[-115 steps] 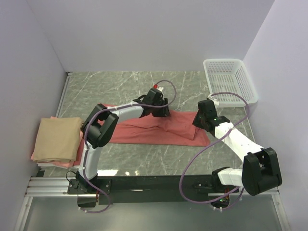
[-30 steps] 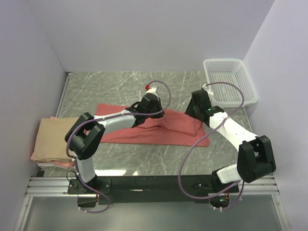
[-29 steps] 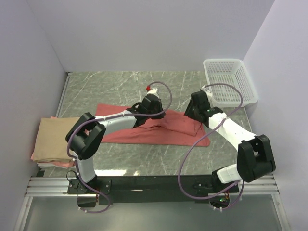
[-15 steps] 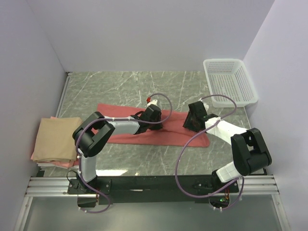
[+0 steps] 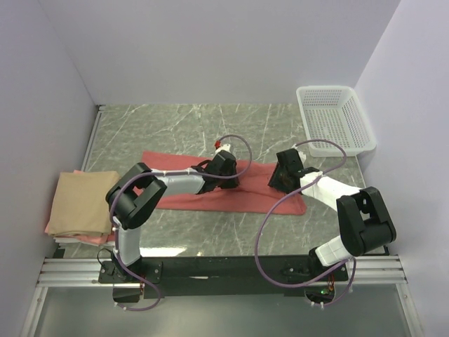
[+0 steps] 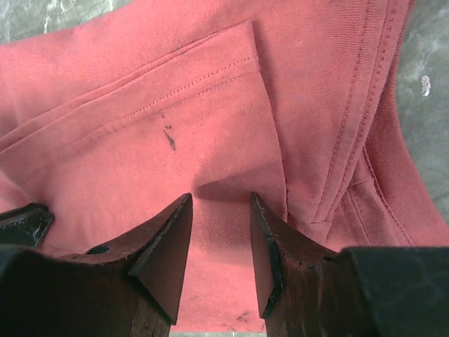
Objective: Fold and stack the t-shirts
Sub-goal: Fold the tshirt
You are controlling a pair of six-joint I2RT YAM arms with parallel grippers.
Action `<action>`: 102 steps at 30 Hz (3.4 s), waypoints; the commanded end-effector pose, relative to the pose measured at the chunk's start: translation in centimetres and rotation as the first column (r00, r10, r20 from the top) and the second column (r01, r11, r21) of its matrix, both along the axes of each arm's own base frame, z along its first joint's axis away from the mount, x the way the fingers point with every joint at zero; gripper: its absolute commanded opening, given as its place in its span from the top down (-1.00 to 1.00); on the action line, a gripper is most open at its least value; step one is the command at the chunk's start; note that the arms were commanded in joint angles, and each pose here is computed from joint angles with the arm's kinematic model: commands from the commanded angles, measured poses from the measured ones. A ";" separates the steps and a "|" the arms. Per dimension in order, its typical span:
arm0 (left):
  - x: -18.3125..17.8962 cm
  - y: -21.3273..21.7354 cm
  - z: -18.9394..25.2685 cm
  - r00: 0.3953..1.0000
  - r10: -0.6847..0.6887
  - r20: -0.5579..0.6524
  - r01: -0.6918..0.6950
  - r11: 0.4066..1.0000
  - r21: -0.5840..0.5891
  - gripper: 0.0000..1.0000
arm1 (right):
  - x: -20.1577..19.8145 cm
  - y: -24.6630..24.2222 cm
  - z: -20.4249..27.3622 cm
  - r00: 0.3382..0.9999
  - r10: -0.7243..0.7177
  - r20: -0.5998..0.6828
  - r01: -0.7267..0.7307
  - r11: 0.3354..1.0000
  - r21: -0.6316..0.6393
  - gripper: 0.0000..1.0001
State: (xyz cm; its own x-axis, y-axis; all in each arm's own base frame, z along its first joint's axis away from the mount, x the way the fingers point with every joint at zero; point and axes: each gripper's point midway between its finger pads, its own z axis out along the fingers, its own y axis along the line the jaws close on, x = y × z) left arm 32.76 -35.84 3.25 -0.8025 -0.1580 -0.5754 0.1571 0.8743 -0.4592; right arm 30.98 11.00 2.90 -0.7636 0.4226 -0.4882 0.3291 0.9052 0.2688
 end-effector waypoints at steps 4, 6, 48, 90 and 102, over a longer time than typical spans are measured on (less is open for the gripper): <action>1.7 2.3 7.0 0.997 0.017 0.082 -0.016 1.000 -0.008 0.19 | 0.3 -0.6 -0.4 1.000 -0.011 -0.003 0.011 1.000 -0.018 0.08; 1.8 4.0 7.9 0.996 0.047 0.079 -0.046 0.999 -0.007 0.13 | 0.1 -0.6 -0.7 1.000 -0.008 -0.011 0.008 1.000 -0.019 0.08; -10.1 15.9 -5.2 0.924 0.289 -0.252 -0.249 0.952 0.178 0.71 | 5.1 5.1 -1.2 0.997 0.055 -0.045 -0.053 0.998 0.032 0.06; -9.2 -6.1 3.7 0.913 -0.165 -0.372 -0.026 0.889 -0.458 0.05 | 29.8 12.9 11.7 0.847 0.385 0.367 -0.356 0.923 -0.147 -0.11; -11.5 3.4 3.5 0.975 -0.080 -0.206 0.080 0.997 -0.007 0.38 | 24.0 10.3 15.0 0.928 0.247 0.280 -0.238 0.969 -0.065 -0.11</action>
